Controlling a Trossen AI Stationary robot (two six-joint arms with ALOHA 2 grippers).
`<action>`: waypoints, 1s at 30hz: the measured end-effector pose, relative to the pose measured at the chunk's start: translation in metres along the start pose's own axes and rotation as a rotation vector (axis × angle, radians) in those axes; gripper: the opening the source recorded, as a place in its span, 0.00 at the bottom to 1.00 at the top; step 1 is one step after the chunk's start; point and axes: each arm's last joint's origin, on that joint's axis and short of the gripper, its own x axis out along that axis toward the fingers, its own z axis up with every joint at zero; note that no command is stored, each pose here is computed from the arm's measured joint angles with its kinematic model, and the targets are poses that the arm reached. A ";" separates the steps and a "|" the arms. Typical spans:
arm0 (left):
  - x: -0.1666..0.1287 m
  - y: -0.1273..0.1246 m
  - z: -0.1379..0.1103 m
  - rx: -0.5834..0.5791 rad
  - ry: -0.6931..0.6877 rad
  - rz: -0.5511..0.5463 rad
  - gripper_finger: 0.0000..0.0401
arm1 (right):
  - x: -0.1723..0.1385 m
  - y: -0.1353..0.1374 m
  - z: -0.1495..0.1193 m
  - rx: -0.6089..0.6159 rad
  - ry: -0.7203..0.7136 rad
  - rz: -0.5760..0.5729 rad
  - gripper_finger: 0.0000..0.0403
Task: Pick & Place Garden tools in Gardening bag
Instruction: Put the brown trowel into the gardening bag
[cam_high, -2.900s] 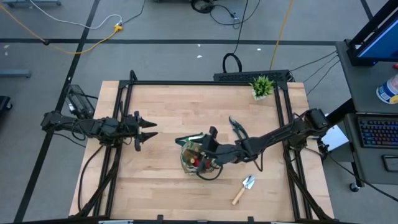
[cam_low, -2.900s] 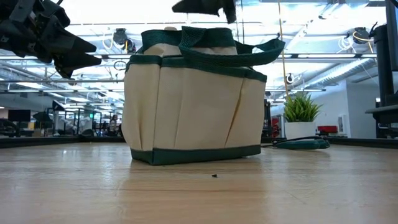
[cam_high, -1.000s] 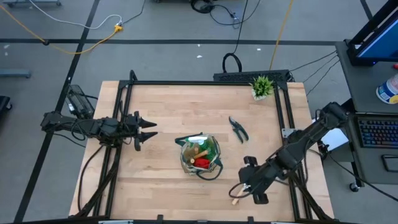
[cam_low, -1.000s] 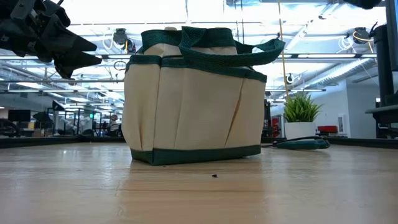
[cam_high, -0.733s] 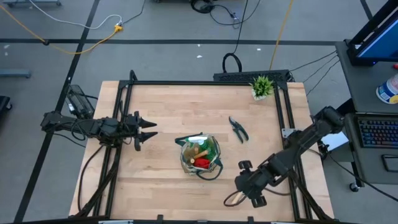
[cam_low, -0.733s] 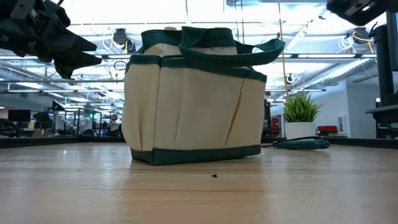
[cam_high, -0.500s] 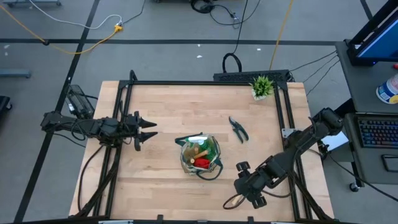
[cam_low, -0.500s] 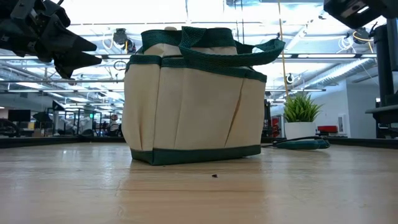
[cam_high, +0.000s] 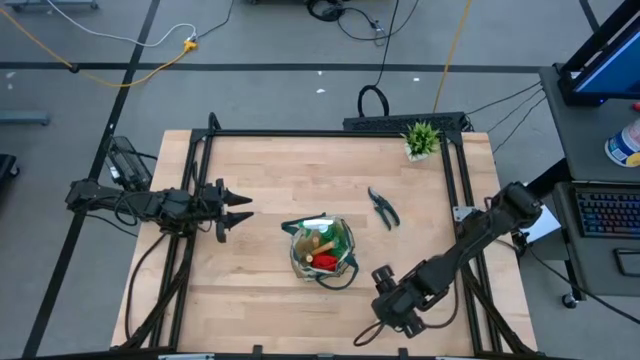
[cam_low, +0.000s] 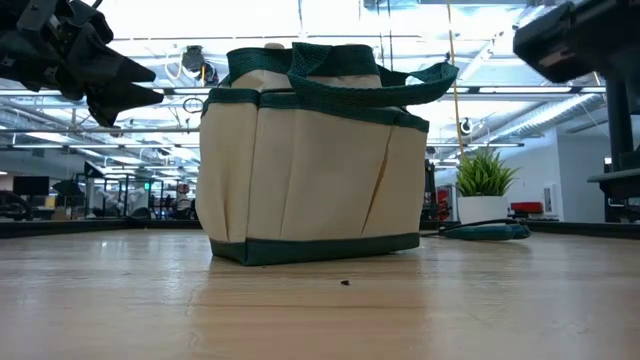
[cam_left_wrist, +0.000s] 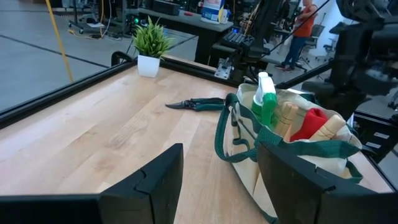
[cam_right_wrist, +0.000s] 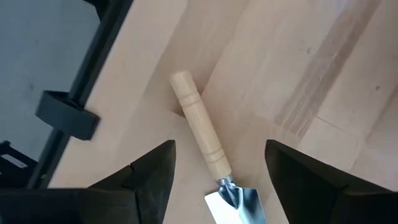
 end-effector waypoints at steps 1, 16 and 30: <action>0.000 0.000 0.000 -0.001 0.000 0.000 0.53 | 0.003 0.000 0.000 -0.009 0.009 -0.002 0.60; 0.000 0.000 0.000 -0.002 0.001 0.001 0.53 | 0.037 -0.002 0.000 -0.079 0.078 -0.017 0.60; 0.000 0.000 0.000 -0.001 0.002 0.001 0.53 | 0.044 -0.001 0.004 -0.100 0.044 -0.010 0.59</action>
